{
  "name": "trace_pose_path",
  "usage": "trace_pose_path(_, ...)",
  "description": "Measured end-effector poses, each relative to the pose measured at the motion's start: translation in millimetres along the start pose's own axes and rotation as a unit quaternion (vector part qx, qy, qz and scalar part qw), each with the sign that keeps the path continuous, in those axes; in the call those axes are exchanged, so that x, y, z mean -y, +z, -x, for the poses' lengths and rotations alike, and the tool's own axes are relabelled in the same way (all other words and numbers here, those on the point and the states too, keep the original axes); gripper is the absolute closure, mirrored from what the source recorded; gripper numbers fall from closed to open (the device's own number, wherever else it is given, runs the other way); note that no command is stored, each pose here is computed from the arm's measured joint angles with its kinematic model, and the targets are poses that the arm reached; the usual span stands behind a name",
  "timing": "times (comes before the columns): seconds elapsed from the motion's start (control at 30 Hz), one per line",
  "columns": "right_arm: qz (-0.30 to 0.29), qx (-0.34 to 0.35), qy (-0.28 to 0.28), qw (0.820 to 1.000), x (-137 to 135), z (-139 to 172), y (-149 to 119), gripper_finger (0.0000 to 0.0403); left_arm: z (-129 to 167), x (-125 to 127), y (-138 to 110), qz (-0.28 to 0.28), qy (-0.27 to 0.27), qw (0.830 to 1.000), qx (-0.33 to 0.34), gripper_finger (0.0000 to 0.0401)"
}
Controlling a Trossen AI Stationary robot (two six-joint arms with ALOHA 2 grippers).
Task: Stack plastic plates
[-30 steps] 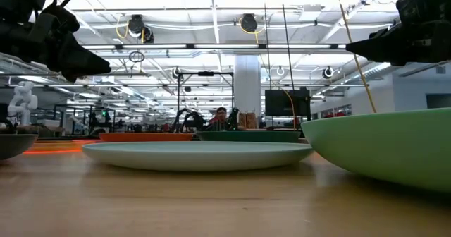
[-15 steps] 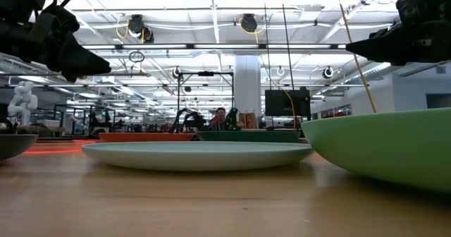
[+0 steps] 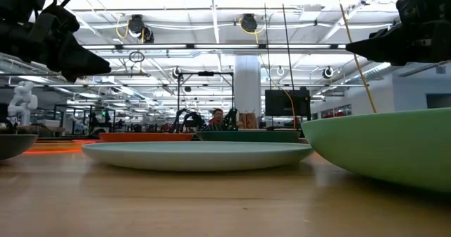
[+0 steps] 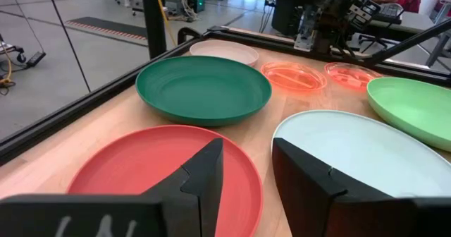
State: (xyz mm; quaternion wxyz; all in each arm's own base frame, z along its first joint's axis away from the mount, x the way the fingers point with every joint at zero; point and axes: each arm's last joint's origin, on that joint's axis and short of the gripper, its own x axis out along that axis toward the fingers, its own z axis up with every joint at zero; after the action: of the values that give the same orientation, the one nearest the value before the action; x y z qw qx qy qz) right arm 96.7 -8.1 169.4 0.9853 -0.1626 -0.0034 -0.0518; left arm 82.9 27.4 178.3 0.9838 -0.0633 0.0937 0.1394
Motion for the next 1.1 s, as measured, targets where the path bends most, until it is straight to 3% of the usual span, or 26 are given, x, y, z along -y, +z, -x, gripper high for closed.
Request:
trace_pose_path(0.1,0.000,0.000,0.000,1.000,0,0,0,0.0394,0,0,0,-0.009,0.000,1.000,0.000,0.0272)
trace_pose_path(0.27,0.000,0.000,0.000,1.000,0,0,0,0.0394,0,0,0,-0.099,0.000,0.995,0.000,0.0272)
trace_pose_path(0.33,-0.027,0.000,0.000,1.000,0,0,0,0.0394,0,0,1,-0.113,0.000,0.994,0.007,0.0272)
trace_pose_path(0.43,-0.135,0.004,-0.002,0.991,0,0,1,0.0394,0,1,6,-0.086,0.000,0.996,0.032,0.0272)
trace_pose_path(0.5,-0.164,0.018,-0.016,0.986,2,0,4,0.0394,1,1,10,-0.058,-0.002,0.997,0.052,0.0272)
trace_pose_path(0.63,-0.181,0.039,-0.024,0.982,4,-1,8,0.0394,2,2,19,0.036,-0.010,0.994,0.100,0.0272)
trace_pose_path(0.77,-0.189,0.026,-0.022,0.981,4,-4,8,0.0394,6,1,34,0.099,0.000,0.978,0.185,0.0272)
trace_pose_path(0.97,-0.168,0.051,-0.034,0.984,11,-14,27,0.0394,11,3,46,0.133,-0.023,0.960,0.245,0.0272)
trace_pose_path(1.1,-0.162,0.026,-0.090,0.982,19,-24,41,0.0394,7,4,47,0.147,-0.038,0.960,0.237,0.0272)
